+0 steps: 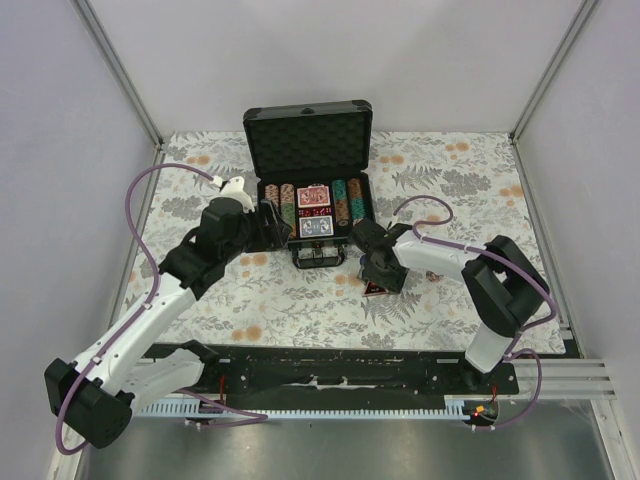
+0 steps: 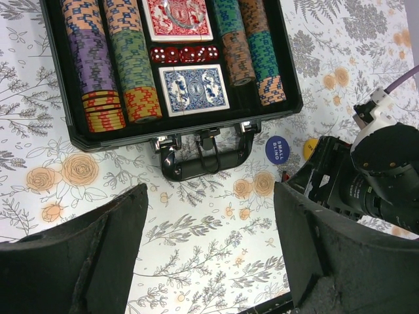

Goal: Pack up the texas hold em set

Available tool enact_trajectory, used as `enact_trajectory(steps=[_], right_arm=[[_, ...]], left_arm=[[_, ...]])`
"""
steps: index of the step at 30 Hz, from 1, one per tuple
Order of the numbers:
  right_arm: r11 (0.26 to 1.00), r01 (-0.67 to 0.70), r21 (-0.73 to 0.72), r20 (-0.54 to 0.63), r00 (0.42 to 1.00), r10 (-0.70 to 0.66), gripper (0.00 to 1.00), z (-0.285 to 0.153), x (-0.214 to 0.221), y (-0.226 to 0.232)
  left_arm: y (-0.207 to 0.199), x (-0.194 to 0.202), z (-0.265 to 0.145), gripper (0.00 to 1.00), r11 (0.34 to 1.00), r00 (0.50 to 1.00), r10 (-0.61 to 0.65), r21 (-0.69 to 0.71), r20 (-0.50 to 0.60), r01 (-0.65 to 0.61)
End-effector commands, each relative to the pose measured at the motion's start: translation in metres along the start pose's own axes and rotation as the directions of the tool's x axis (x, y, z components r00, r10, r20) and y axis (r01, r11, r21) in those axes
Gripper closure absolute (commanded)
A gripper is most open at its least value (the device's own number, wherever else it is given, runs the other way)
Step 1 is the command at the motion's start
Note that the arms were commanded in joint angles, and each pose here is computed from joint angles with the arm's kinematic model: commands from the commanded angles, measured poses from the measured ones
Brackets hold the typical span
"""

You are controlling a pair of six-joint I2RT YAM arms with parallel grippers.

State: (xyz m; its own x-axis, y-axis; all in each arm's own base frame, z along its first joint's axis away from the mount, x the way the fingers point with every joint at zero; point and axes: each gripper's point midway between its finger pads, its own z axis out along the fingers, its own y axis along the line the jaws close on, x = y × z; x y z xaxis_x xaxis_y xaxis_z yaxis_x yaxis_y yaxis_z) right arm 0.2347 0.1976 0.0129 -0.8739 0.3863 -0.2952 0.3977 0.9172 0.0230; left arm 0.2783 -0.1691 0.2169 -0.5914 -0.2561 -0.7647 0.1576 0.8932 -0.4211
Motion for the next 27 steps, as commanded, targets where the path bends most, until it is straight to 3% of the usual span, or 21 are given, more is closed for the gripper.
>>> enact_trajectory(steps=[1, 15, 22, 27], right_arm=[[0.999, 0.028, -0.028, 0.035, 0.999, -0.027, 0.43, 0.001, -0.009, 0.015], [0.953, 0.215, -0.214, 0.285, 0.947, -0.15, 0.48, -0.099, -0.091, 0.095], [0.905, 0.362, -0.221, 0.406, 0.878, -0.252, 0.47, -0.096, -0.133, 0.167], [0.88, 0.417, -0.23, 0.4, 0.864, -0.305, 0.47, -0.073, -0.138, 0.206]], left_arm=[[-0.002, -0.012, -0.002, 0.17, 1.0, 0.998, -0.021, 0.005, 0.055, 0.021], [0.009, -0.023, -0.013, 0.17, 0.999, 0.992, -0.021, -0.039, 0.125, 0.026], [0.012, -0.029, -0.018, 0.17, 0.999, 0.986, -0.015, -0.048, 0.167, 0.024], [0.012, -0.03, -0.017, 0.17, 0.998, 0.986, -0.007, -0.058, 0.168, 0.016]])
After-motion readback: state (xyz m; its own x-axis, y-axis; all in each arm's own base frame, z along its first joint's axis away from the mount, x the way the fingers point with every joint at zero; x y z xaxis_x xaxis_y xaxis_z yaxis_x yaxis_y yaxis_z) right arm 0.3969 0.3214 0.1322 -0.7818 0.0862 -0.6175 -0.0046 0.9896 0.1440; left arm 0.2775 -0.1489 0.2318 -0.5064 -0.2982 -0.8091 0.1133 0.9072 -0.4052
